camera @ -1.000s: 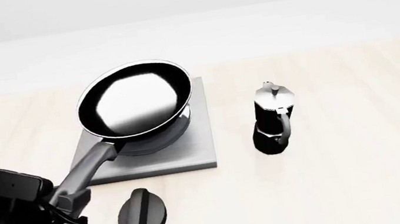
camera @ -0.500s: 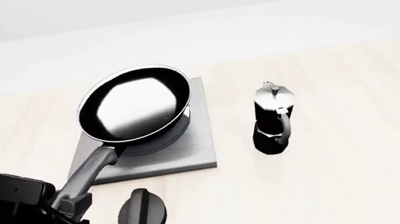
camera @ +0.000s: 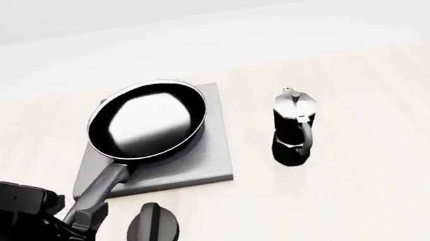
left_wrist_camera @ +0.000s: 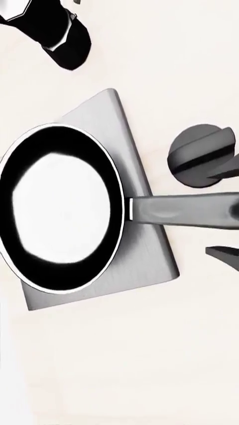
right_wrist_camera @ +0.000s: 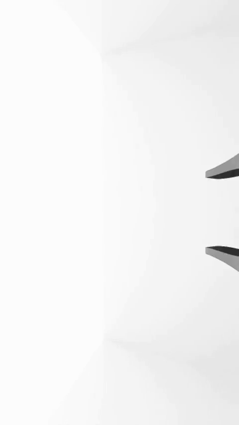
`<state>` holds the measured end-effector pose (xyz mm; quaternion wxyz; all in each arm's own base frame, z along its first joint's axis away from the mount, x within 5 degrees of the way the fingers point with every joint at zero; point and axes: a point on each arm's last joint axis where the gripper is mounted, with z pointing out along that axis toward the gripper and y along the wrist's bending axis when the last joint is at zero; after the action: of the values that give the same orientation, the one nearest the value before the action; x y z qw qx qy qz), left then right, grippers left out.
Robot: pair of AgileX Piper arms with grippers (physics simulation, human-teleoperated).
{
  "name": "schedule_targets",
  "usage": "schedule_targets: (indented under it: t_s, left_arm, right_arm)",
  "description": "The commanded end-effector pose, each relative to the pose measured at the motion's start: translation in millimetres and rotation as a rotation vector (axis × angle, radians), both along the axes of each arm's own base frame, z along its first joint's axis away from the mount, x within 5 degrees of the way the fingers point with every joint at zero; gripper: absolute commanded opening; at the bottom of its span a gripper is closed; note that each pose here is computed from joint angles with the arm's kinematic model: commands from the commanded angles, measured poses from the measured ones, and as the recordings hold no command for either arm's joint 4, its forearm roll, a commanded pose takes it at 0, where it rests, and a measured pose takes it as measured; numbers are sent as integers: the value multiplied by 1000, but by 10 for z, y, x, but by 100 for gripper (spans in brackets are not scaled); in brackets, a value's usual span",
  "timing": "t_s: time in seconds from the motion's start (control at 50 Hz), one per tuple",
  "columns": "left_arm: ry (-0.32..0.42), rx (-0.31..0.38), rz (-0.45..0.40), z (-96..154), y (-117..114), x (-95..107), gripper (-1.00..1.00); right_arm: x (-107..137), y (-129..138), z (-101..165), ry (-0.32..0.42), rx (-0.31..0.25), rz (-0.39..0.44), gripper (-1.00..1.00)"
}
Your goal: Put the frying pan on the stove.
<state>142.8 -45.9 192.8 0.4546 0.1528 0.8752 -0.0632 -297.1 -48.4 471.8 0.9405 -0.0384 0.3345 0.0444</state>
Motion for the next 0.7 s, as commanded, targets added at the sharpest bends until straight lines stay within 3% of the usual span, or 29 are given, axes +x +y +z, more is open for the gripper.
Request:
schedule_targets:
  t_s: [0.02, 0.36, 0.7]
  left_arm:
    - [-8, -2, -4, 38, -7, 8, 100]
    - [-75, -7, -35, 364, -3, -99, 100]
    - [-248, 25, -57, 1044, 88, -281, 100]
  right_arm:
    - [-1, -3, -1, 0, 0, 1, 100]
    - [-5, -17, -3, 0, -1, 4, 100]
    - [-2, -30, -3, 0, -3, 6, 100]
